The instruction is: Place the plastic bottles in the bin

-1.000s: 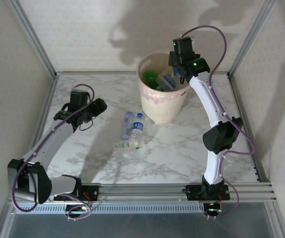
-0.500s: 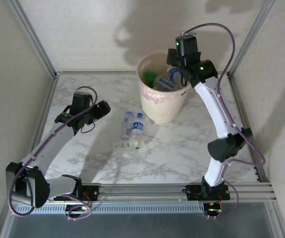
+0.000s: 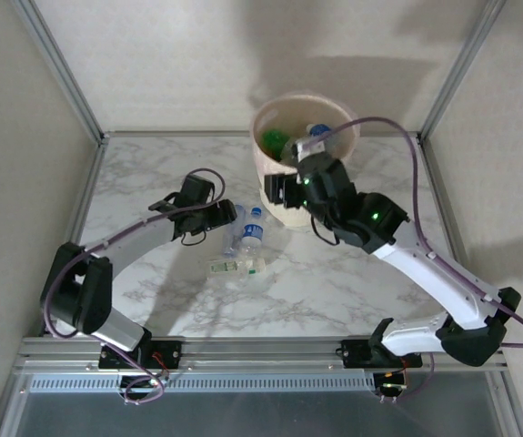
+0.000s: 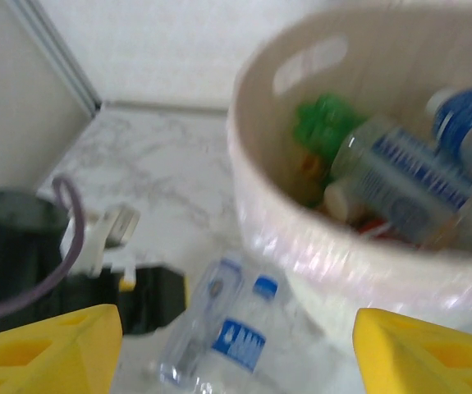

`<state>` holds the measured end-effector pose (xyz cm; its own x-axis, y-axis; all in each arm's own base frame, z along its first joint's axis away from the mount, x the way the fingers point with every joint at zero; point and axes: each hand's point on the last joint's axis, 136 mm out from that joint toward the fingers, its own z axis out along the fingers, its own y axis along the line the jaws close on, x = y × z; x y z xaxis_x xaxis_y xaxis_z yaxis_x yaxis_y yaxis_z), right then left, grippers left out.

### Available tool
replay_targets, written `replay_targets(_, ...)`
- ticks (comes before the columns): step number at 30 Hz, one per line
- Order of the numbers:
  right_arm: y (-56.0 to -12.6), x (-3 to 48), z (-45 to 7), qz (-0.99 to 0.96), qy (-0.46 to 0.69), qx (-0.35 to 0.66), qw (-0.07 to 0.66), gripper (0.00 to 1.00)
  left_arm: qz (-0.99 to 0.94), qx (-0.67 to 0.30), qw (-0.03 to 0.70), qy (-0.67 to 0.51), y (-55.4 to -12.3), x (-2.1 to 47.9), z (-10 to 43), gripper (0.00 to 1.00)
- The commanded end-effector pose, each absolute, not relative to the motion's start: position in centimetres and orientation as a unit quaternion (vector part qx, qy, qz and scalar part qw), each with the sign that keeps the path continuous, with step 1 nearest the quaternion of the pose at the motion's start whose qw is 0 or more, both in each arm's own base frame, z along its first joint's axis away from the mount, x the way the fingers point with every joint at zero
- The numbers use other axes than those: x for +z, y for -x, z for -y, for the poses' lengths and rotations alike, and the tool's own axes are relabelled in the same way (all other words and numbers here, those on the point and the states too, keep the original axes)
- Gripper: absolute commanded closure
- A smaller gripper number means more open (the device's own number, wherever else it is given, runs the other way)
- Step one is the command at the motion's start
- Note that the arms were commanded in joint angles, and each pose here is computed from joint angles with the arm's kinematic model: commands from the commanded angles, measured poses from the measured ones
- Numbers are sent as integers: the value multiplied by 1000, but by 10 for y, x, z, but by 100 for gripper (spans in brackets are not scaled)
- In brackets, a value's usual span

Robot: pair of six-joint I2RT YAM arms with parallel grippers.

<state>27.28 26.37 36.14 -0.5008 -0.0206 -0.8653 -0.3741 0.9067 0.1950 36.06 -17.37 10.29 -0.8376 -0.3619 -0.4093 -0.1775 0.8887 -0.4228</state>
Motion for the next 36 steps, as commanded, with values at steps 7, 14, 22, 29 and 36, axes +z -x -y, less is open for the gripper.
replay_targets(7, -248, 333, -253, -865, 71, 205, 453, 27, -954, -132, 250, 98, -378, 85, 186, 18)
replay_targets(14, -235, 319, -252, -873, 70, 205, 437, 27, -962, -100, 233, 97, -379, 64, 181, 20)
replay_targets(22, -230, 303, -272, -881, 88, 204, 418, 27, -968, -83, 221, 81, -378, 48, 189, 20)
replay_targets(29, -226, 286, -283, -889, 97, 199, 400, 26, -972, -57, 209, 85, -377, 32, 182, 21)
replay_targets(36, -224, 280, -286, -892, 98, 199, 394, 26, -973, -34, 207, 92, -377, 23, 174, 33)
